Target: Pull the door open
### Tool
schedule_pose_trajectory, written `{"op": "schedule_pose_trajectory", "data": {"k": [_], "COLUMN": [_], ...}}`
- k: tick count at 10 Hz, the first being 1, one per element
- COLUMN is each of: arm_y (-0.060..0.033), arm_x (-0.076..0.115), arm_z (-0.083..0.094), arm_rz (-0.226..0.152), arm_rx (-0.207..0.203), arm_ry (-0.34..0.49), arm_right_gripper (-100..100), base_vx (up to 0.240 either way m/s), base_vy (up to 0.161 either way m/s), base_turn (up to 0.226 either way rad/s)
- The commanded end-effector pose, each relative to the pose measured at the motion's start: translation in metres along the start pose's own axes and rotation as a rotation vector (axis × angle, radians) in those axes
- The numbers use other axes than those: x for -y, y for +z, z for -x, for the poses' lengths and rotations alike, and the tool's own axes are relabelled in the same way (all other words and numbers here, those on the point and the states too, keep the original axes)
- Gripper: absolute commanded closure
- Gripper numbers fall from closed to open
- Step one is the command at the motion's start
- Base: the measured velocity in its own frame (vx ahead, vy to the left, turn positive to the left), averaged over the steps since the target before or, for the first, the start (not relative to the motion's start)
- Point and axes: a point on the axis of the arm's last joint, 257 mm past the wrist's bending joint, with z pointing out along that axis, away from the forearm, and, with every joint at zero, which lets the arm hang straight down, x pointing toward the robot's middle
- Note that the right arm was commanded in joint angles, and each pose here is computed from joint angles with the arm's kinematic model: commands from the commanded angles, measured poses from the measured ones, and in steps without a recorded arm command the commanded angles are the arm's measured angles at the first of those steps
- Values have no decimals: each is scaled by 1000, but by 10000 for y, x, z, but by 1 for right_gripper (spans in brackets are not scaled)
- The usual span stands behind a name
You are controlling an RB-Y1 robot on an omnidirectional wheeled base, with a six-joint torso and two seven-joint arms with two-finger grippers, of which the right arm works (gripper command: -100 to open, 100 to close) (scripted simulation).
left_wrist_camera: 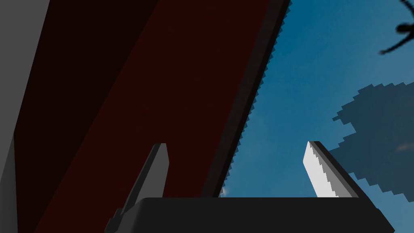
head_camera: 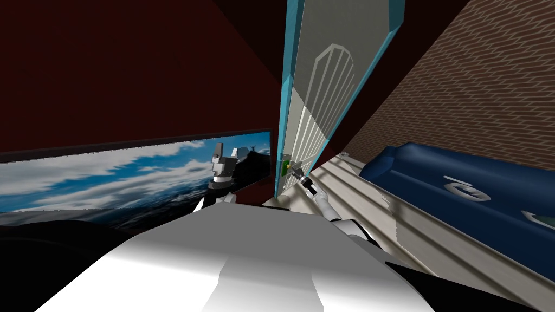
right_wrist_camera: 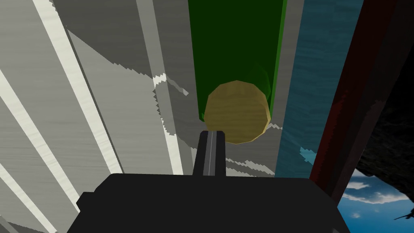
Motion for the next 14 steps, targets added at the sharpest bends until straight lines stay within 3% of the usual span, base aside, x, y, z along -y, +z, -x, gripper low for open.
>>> {"op": "schedule_pose_trajectory", "data": {"k": [1, 2, 8, 14], "arm_y": [0, -21, -81, -227], "arm_x": [0, -21, -81, 229], "arm_z": [0, -1, -4, 0], "arm_rz": [0, 12, 44, -19], "arm_rx": [0, -1, -3, 4], "arm_ry": [0, -4, -15, -17], "arm_right_gripper": [100, -100, -100, -100], "base_vx": [0, -111, -149, 133], "base_vy": [0, -82, -100, 118], "base_turn": [0, -58, -25, 107]}}
